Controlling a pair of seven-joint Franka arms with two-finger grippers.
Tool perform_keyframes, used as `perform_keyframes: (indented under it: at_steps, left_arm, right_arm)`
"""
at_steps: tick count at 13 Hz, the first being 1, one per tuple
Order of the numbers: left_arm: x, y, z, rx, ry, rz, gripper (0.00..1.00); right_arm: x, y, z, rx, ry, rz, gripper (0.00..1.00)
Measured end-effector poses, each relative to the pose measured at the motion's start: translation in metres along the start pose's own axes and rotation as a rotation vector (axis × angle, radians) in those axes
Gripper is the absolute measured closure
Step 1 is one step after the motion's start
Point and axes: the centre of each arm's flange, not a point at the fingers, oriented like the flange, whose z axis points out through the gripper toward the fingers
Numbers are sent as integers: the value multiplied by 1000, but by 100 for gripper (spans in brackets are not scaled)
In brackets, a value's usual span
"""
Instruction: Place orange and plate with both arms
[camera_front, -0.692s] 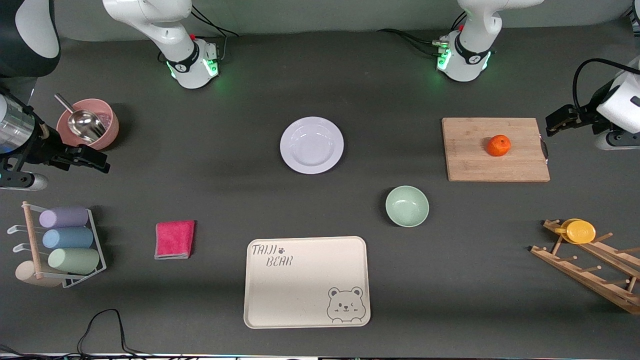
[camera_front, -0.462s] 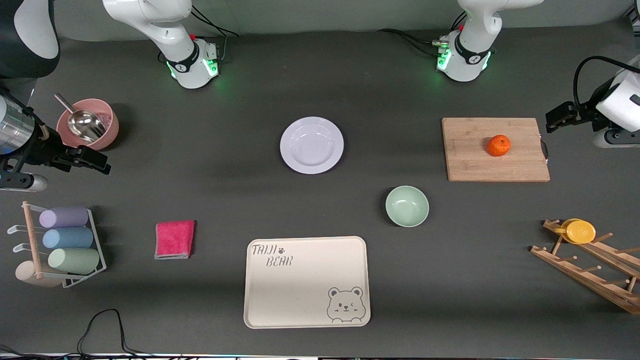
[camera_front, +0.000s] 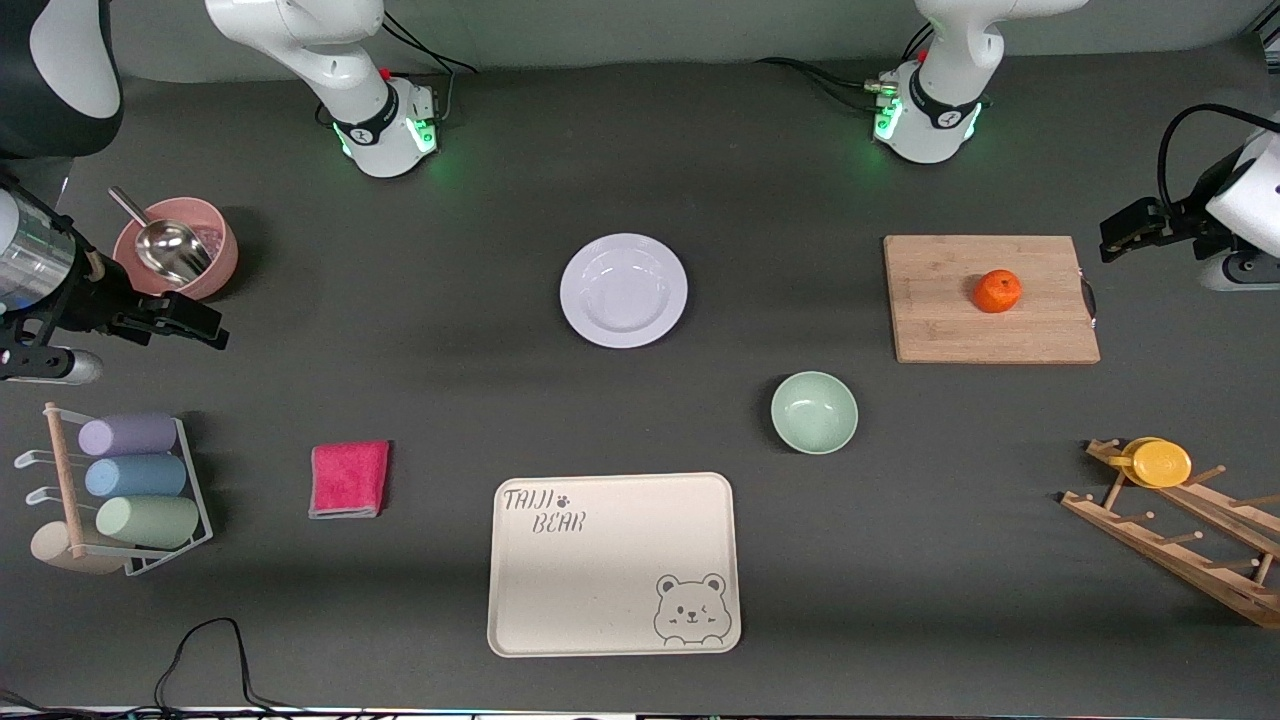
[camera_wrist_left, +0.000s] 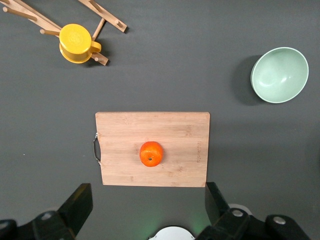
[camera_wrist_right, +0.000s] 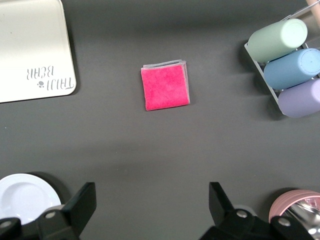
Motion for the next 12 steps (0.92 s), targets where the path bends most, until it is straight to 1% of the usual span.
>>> perform_keyframes:
  at_steps: [2,3,5,6,10,12]
  left_arm:
    - [-2,-1,2,-1,-22,-3,0]
    - [-6,-3,2,-1,-44,-6,0]
    - [-23,-9,-3,-4,-85,-19,0]
    - [-39,-14,-9,-7,-92,-29,0]
    - [-126,-35,-19,-32,-86,-73,0]
    - [-143,-34,-11,-34,-92,-71,0]
  right_arm:
    - [0,0,5,0,-6,0,0]
    - [0,0,6,0,-6,-1,0]
    - [0,-1,7,0,-5,-2,0]
    - [0,-2,7,1,-4,-2,0]
    - [0,-2,7,1,-2,-4,0]
    - [0,-2,8,0,-5,-4,0]
